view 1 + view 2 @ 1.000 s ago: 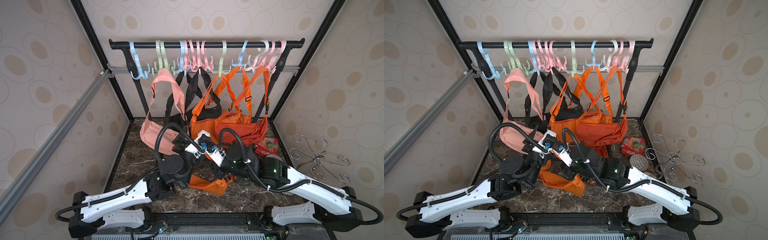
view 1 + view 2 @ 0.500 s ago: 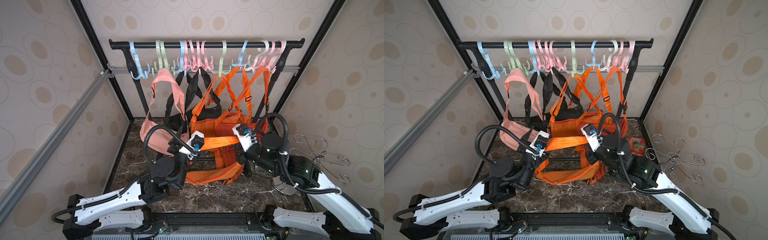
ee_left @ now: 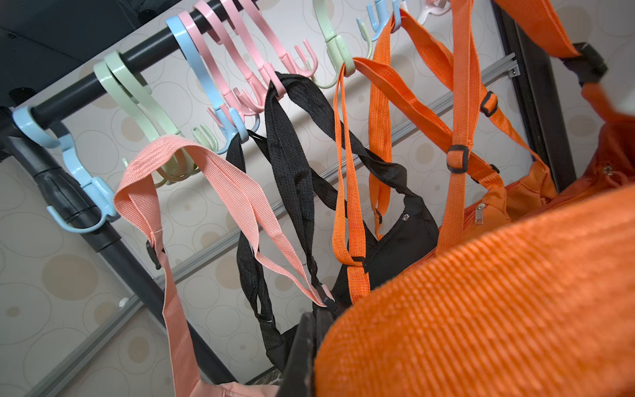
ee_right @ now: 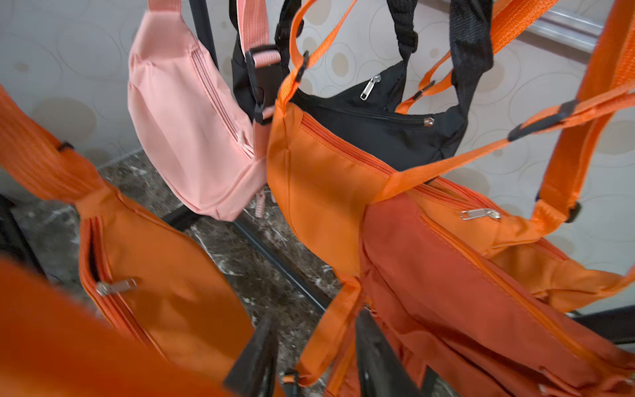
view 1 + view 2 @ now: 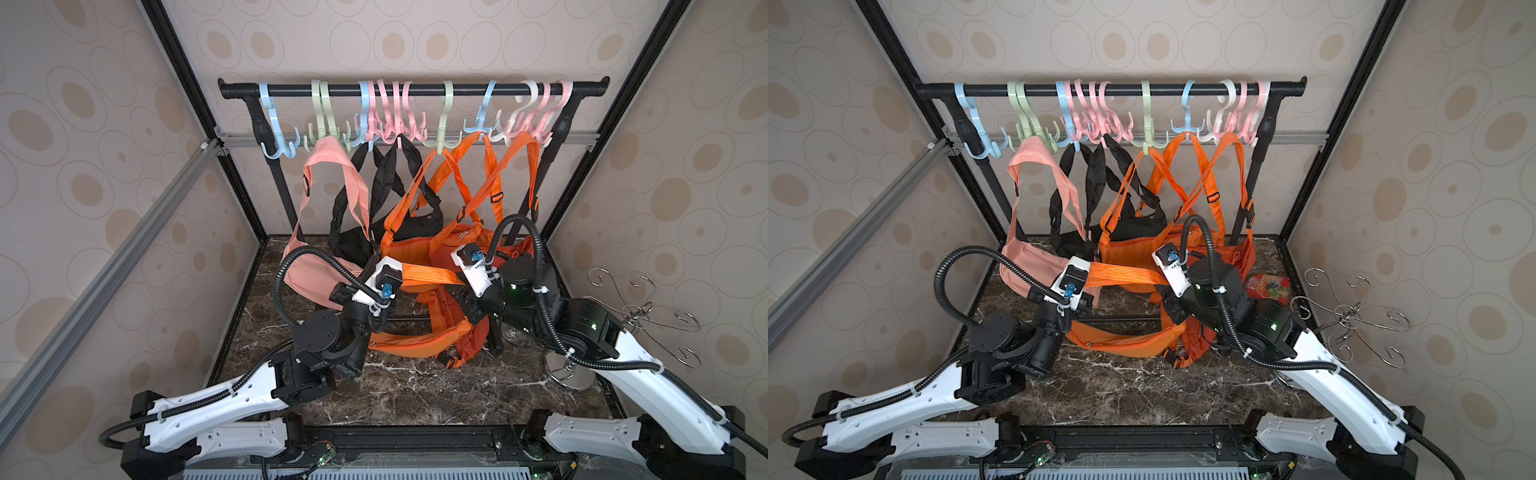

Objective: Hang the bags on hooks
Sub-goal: Pick up the bag from the bag.

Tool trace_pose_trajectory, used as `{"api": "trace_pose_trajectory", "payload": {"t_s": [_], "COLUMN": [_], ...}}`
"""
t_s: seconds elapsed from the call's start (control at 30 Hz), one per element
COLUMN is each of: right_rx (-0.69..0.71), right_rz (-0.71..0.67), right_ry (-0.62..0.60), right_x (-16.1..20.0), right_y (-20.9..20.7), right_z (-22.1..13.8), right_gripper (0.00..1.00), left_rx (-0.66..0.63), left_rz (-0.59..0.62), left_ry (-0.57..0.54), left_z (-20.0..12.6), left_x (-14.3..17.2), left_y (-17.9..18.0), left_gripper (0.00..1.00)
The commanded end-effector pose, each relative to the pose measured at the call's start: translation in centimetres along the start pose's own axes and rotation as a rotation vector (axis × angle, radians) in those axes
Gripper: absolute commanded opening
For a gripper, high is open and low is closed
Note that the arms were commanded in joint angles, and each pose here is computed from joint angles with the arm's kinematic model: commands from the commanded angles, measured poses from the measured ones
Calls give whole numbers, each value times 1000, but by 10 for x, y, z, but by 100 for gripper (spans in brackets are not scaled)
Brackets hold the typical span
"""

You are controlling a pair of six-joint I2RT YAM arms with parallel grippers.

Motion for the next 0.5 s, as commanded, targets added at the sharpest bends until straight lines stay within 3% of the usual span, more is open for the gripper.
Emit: {"api": "trace_pose_trajectory", "payload": {"t_s": [0.0, 0.13, 0.33, 0.47], "right_rx": [-37, -57, -108, -98], "right_rz": [-26, -49, -82, -113], "right_ry": [-88, -147, -256, -309], "right_x": [-32, -59, -102, -126], "right_y": [10, 16, 26, 27], "right_z": [-8, -8, -19, -20], "right_gripper": [43, 39, 0, 0], "left_rx": [-16, -28, -45, -15], "left_rz": [-32, -29, -28, -55], "left_ry": [-35, -46, -47, -33], "left_z": [4, 6, 10, 22], "left_x": [-19, -26, -35, -42], "left_y": [11, 14, 21, 28], "left_gripper": [0, 0, 0, 0]}}
Point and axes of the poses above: each gripper's point midway between its finger pads, its own z axis out along the fingers, its own y axis along the line the jaws close on, x = y × z, the point moved 2 cm from there along -z, back along the fingers, and after that the axes turned 3 degrees about z, right-handed, at the moved point
